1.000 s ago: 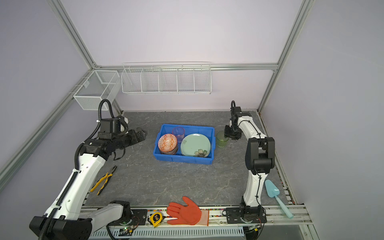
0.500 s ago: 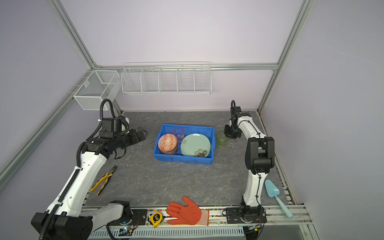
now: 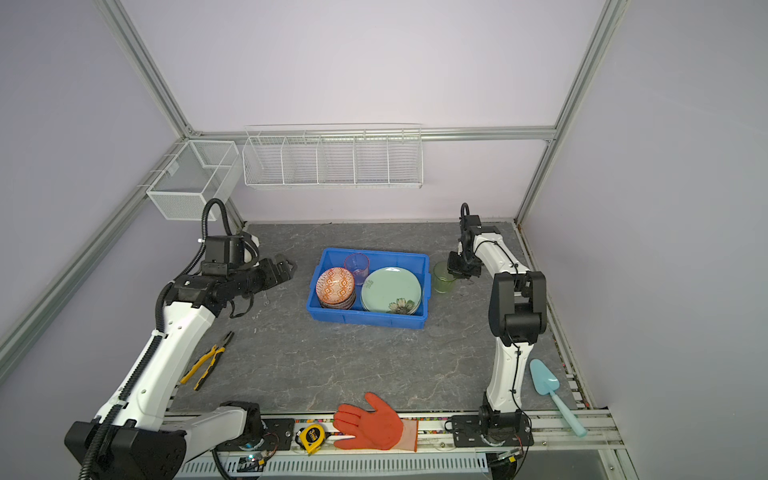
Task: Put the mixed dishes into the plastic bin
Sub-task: 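Close the right gripper on the rim of the green clear cup, then lift the green cup and carry it over the bin with the right gripper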
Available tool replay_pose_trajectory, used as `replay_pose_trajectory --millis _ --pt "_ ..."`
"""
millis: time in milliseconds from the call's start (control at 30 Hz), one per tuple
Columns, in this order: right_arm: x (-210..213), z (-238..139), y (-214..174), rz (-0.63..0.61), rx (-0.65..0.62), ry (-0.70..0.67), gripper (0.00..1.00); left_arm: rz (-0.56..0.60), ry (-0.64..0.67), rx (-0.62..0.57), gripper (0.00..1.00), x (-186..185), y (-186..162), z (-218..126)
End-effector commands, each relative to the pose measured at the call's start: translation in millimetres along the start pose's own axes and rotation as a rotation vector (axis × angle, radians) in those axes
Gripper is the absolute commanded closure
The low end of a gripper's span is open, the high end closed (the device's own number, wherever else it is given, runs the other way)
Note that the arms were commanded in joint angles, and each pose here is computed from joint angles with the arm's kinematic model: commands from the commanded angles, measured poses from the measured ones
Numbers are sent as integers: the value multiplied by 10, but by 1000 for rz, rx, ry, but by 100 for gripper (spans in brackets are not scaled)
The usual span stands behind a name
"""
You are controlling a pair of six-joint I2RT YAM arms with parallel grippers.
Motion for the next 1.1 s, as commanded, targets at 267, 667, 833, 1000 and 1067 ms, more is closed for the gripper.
replay_pose_trajectory --millis 267,667,833,1000,1067 --pt "-5 -503 -88 -76 -22 -37 93 -10 1 -11 1 33 4 -8" --pt "350 -1406 -236 -213 -115 -31 93 -12 5 -10 1 63 40 1" --pt "648 -1481 -203 -270 -132 -1 93 -20 6 -18 0 75 49 -19" --pt "1047 -1484 -126 -319 -148 47 93 -28 11 -9 1 94 4 -60" --pt "1219 -1494 -84 -338 -158 67 93 -28 16 -6 1 94 -3 -107"
Point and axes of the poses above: each gripper's point midway between its finger pads, its own z axis out along the fingers, its own x axis along the line the jaws close on, y = z × x, the point moved 2 cm from there along -z, back along the fingers, and after that the axes turned 6 degrees about -z, right-handed, at the moved point
